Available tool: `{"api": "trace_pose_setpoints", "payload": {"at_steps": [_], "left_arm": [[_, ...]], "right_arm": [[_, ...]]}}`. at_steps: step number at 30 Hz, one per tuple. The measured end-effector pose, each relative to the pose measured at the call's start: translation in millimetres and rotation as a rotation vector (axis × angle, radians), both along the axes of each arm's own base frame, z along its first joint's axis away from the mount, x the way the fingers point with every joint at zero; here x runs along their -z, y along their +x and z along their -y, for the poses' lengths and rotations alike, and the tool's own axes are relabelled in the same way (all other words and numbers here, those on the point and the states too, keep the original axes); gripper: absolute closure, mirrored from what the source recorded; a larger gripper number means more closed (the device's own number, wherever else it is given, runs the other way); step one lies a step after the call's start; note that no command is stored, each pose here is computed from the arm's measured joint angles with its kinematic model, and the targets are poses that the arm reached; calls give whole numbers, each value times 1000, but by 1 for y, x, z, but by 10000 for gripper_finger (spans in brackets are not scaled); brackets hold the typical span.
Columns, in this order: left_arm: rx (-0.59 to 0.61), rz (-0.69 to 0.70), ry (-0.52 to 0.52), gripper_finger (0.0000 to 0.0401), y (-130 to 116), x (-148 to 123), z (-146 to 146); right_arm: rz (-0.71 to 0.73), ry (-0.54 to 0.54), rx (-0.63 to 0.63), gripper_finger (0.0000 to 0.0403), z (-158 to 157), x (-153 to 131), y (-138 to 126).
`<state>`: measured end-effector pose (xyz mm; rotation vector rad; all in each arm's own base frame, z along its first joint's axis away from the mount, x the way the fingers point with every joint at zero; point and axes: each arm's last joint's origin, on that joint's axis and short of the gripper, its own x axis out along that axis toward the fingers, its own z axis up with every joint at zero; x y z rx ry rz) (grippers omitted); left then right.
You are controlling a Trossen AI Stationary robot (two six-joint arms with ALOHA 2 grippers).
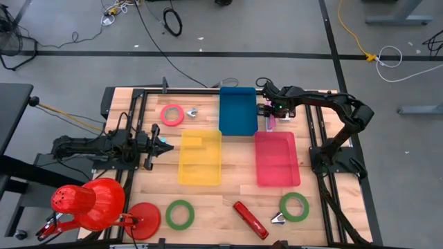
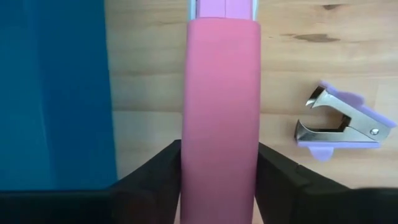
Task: Pick and place Stapler, Stapler remover, tape
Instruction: Put the pink stapler into the blue bin
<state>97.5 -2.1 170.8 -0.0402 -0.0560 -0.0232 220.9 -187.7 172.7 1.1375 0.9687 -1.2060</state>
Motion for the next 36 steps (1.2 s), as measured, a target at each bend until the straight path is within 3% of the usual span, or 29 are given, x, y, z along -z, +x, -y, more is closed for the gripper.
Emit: {"api": "trace_pose_setpoints", "payload": {"at_steps": [24,36], "left_arm": [[0,0,0,385,0,0,0],[0,0,0,385,0,0,0]], "right_arm": [[-3,-1,-11,264,-1,-1,-1],[57,-76,-42,263,-5,-37,-6]]}}
